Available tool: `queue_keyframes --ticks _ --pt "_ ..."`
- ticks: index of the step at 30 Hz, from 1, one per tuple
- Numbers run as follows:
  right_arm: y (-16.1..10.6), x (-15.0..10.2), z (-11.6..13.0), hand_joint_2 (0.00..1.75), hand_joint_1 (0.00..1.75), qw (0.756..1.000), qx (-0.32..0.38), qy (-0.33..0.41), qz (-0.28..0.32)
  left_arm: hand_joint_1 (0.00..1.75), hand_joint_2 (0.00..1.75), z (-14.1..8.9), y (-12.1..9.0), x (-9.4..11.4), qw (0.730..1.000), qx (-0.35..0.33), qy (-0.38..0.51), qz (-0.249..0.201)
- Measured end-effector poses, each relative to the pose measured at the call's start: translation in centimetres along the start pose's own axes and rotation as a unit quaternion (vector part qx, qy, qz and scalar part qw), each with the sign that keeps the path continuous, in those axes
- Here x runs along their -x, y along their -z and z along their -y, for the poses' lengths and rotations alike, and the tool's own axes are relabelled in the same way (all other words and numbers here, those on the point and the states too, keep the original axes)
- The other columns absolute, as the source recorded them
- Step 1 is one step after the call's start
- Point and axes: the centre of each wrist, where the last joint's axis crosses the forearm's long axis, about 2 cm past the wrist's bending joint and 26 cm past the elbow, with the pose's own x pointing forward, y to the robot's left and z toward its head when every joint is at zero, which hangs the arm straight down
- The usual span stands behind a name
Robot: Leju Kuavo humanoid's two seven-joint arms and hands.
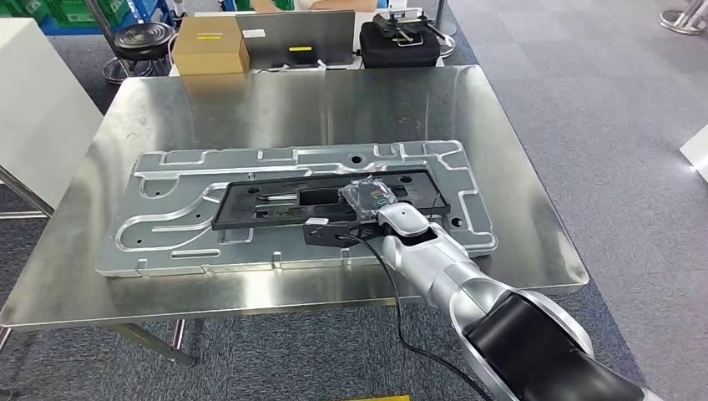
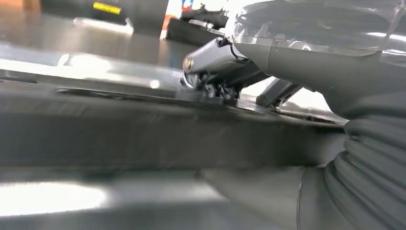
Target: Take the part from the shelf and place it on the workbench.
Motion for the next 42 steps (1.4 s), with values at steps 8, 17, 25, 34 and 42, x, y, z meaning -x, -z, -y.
queue_keyframes --ticks 8,17,25,34,42 --pt "-0.9 0.9 -2.2 0.00 0.00 1.000 0.017 0.011 -0.005 0.00 0.00 -1.2 0.0 0.1 0.999 -0.014 0.031 0.007" --pt "-1.0 1.4 -2.0 0.00 0.00 0.998 0.060 0.010 -0.002 0.00 0.00 -1.5 0.1 0.0 0.999 -0.013 0.040 0.011" --pt "-0.8 1.3 -0.8 0.00 0.00 0.994 0.112 0.013 0.004 0.00 0.00 -1.3 0.1 -0.1 0.999 -0.009 0.039 0.016" --pt "-1.0 1.7 1.7 0.00 0.00 0.975 0.220 -0.027 0.003 0.00 0.00 -1.1 0.4 -0.5 0.999 0.000 0.036 0.028" --pt "-3.4 3.2 2.4 0.00 0.00 0.949 0.314 -0.012 -0.001 0.00 0.00 -0.7 0.4 -0.5 0.999 0.009 0.033 0.031"
